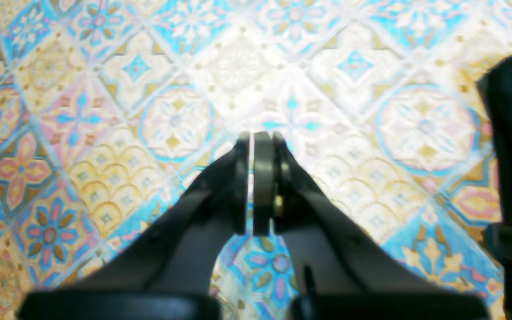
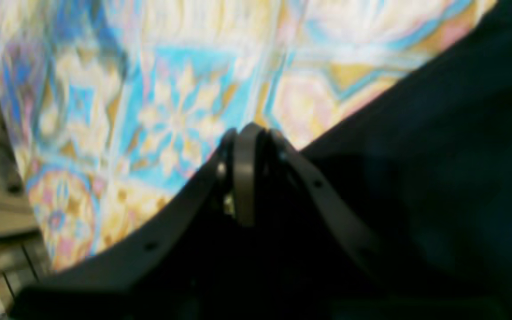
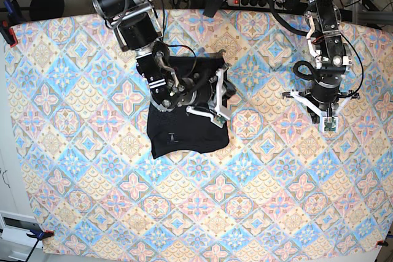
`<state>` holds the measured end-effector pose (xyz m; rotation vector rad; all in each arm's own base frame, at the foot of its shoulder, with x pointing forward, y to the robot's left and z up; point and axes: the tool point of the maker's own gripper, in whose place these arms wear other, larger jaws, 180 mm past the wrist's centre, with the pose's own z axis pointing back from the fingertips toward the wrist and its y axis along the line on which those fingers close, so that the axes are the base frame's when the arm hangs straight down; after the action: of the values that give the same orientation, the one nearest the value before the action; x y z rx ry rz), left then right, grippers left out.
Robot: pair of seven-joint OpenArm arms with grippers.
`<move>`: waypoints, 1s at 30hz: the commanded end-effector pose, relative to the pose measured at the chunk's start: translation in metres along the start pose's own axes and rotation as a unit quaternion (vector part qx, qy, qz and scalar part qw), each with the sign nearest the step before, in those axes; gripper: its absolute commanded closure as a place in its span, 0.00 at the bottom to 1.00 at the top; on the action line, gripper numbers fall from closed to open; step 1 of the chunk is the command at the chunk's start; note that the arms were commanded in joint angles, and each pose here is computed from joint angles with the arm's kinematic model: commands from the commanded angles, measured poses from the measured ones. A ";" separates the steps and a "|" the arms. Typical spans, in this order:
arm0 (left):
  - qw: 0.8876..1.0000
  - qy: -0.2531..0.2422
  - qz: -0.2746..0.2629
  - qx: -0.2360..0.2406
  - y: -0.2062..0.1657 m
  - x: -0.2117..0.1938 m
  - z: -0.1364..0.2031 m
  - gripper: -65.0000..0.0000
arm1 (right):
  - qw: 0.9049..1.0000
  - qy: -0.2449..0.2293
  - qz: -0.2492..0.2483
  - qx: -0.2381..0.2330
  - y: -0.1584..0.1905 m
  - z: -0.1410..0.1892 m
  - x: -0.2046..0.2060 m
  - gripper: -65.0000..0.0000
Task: Fold the T-shirt properly
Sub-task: 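Drag the folded bundle with the right gripper toward the cloth's edge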
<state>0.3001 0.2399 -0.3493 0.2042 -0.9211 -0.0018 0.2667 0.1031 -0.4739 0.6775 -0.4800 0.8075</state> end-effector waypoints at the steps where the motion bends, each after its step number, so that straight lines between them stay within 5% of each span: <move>1: 1.000 -0.030 -0.003 0.005 0.003 0.018 0.003 0.98 | 1.000 -0.003 -0.002 0.005 0.000 0.000 -0.001 0.93; 15: 0.999 -0.034 0.005 -0.001 0.001 0.020 0.003 0.98 | 0.991 0.017 -0.070 -0.114 -0.110 0.080 -0.071 0.93; 30: 0.999 -0.036 0.022 -0.016 -0.004 0.020 0.004 0.98 | 0.971 0.088 -0.063 -0.211 -0.183 0.178 -0.136 0.93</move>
<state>0.3029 0.2321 -0.3457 0.1450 -0.9466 0.0209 0.3138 -0.1419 -0.4870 0.3947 -0.5429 0.5853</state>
